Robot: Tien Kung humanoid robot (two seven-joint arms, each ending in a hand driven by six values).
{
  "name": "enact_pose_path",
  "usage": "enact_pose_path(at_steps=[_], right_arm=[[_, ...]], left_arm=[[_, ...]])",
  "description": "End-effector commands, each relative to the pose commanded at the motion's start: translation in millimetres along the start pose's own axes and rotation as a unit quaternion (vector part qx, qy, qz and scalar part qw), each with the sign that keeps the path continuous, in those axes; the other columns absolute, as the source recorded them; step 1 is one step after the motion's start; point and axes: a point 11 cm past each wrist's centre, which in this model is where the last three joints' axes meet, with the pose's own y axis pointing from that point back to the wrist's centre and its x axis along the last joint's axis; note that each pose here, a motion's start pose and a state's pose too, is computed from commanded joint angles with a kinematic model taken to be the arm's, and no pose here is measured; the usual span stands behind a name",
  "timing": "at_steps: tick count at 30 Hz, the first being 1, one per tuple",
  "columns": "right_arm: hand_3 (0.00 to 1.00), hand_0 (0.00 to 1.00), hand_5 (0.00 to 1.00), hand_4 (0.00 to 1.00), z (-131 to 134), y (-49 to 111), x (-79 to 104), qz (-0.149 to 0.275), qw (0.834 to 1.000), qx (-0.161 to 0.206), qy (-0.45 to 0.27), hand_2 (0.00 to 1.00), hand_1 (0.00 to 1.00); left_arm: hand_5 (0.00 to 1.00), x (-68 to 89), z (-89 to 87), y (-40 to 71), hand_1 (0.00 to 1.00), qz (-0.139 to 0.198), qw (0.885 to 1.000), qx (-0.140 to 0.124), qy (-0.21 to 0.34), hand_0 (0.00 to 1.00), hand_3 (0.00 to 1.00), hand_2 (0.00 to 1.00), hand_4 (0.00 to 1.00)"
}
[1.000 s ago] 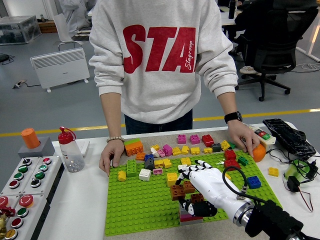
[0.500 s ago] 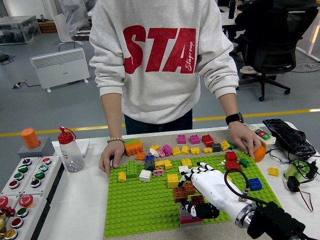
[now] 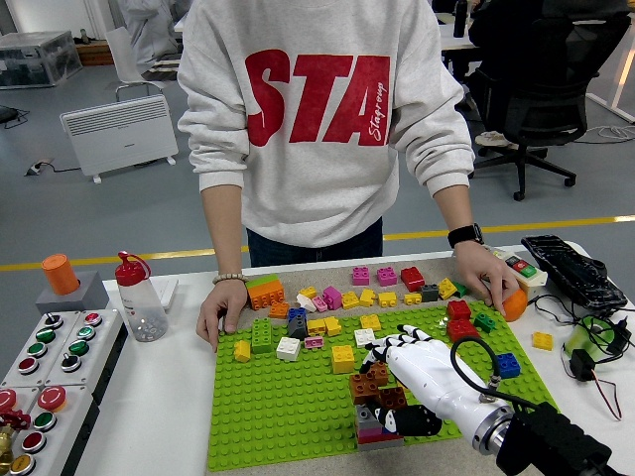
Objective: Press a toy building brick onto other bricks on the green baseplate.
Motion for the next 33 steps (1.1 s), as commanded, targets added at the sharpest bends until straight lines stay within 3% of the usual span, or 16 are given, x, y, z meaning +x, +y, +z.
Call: enact_pose_path(at_steps=[33], right_arm=[[0.528, 0.998, 0.252, 0.511, -8.0, -0.2, -8.8, -0.012, 1.000, 0.010, -0.006, 0.860, 0.891]], left_arm=[[0.998, -0.4, -2.8, -0.2, 0.678, 0.000, 1.000, 0.002, -0.003, 0.659, 0.576, 0.703, 0.298]])
